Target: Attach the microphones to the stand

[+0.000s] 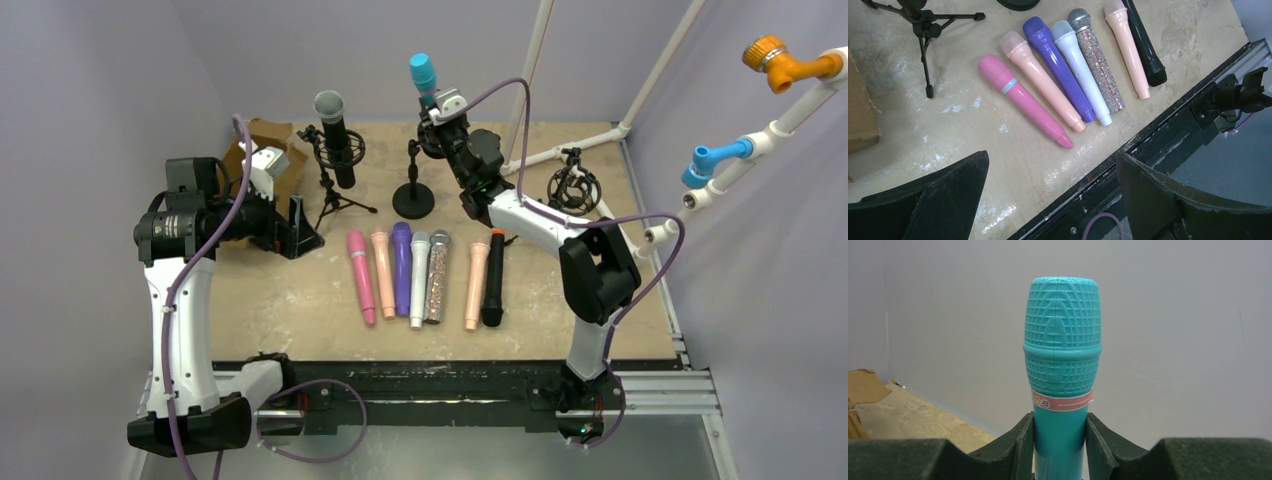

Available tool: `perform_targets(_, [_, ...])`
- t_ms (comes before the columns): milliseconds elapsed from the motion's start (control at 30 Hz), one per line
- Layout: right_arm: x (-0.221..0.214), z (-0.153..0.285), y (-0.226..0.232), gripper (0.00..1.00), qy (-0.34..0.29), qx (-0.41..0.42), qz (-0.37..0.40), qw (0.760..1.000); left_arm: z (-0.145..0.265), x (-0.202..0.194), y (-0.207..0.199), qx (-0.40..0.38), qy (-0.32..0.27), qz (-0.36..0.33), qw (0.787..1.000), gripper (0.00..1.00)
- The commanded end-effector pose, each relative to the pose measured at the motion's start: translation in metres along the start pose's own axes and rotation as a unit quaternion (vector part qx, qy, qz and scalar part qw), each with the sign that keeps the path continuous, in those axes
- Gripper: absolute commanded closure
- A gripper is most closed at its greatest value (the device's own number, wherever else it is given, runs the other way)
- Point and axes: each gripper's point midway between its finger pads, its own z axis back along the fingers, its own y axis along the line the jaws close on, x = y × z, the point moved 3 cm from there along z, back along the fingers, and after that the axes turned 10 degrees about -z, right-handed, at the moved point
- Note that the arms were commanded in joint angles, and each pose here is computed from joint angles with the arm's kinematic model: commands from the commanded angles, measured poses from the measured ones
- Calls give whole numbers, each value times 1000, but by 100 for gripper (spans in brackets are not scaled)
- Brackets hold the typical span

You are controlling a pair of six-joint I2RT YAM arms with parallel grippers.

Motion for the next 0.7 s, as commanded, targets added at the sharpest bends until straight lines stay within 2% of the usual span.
perform_targets(0, [18, 0, 0, 100, -46, 3, 8, 999, 0, 3, 1, 3, -10, -20, 1000, 0])
perform_targets(333, [12, 13, 3, 100, -42, 17, 4, 999, -1, 1, 4, 11, -5, -21, 1000, 0])
perform_targets(400, [13, 17, 2, 92, -42, 15, -2, 999, 0, 1, 6, 16, -5, -24, 1000, 0])
perform_targets(600, [24, 24, 1, 58, -32, 18, -19, 999, -2, 1, 9, 22, -3, -21, 1000, 0])
perform_targets(667, [30, 25, 2, 51, -28, 20, -26, 999, -2, 2, 10, 24, -3, -20, 1000, 0])
